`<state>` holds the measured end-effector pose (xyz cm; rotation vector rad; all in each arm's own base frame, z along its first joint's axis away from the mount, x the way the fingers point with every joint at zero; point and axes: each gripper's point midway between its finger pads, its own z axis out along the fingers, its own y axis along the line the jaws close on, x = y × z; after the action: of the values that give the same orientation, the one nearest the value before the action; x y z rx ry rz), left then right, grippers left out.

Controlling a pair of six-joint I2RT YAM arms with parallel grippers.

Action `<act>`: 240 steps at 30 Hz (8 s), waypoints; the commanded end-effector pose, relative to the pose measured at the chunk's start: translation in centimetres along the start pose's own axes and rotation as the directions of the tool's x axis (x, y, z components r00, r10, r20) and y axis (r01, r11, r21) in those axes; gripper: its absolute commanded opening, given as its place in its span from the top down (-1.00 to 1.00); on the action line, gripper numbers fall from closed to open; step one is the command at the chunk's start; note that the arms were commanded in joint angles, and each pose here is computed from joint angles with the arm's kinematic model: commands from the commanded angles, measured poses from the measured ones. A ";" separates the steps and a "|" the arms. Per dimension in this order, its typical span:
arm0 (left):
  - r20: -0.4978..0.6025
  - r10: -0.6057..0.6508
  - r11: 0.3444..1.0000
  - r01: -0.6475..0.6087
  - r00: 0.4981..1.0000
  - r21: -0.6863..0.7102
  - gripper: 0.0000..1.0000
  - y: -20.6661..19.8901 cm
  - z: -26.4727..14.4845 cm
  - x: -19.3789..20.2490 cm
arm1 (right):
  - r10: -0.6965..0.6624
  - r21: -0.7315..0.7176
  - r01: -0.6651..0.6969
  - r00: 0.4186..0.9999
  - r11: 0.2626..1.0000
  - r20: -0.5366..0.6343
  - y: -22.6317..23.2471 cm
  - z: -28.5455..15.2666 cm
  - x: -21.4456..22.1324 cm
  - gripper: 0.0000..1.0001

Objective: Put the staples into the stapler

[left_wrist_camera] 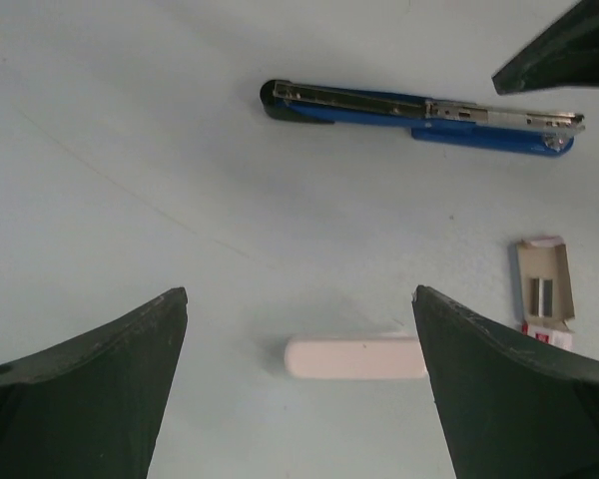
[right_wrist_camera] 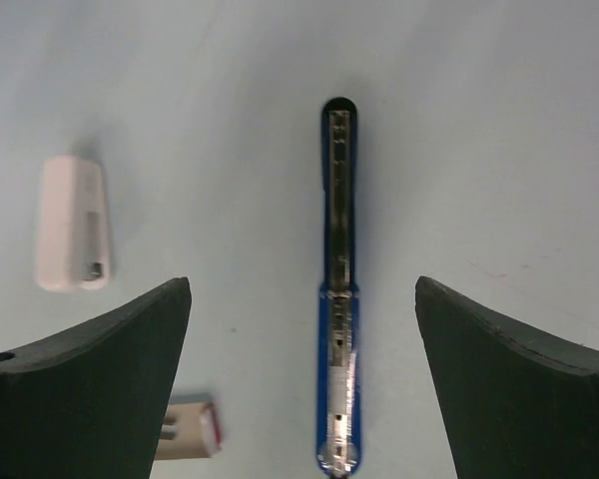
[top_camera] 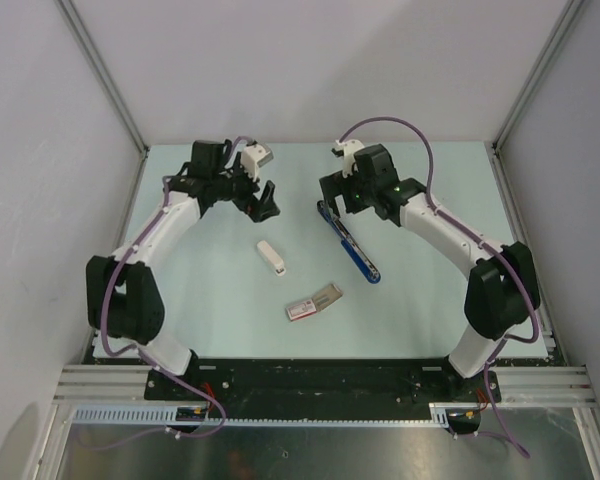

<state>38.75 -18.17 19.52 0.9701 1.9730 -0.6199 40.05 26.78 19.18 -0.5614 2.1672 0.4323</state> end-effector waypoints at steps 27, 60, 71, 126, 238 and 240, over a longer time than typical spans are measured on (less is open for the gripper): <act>0.021 -0.151 0.988 0.150 0.988 0.042 -0.99 3.2 10.7 -4.5 | -0.155 0.032 0.154 0.988 0.988 0.027 -6.1 -3.4 3.8 -0.99; -0.023 -0.279 0.958 0.279 0.960 0.060 -0.99 4.0 14.2 -2.3 | -0.269 -0.099 0.256 0.951 0.962 -0.154 -5.2 1.3 11.2 -0.80; -0.031 -0.326 0.942 0.328 0.945 0.070 -0.99 3.7 13.9 -2.0 | -0.380 -0.146 0.355 0.899 0.923 -0.218 -5.9 0.0 12.5 -0.75; -0.045 -0.343 0.935 0.346 0.938 0.078 -0.99 3.9 14.6 -1.3 | -0.442 -0.087 0.447 0.802 0.890 -0.401 -8.2 1.5 16.7 -0.66; -0.156 -0.515 0.834 0.534 0.843 0.135 -0.99 -0.2 21.9 0.4 | -0.409 -0.156 0.380 0.802 0.912 -0.436 -8.8 1.7 19.0 0.14; -0.158 -0.528 0.830 0.547 0.834 0.114 -0.99 -0.2 21.6 0.6 | -0.409 -0.158 0.380 0.801 0.912 -0.436 -8.8 1.7 19.0 0.14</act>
<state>49.29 -33.00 4.83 0.5728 2.3575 -1.0411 34.71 16.23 2.83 -1.2313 2.3751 0.1895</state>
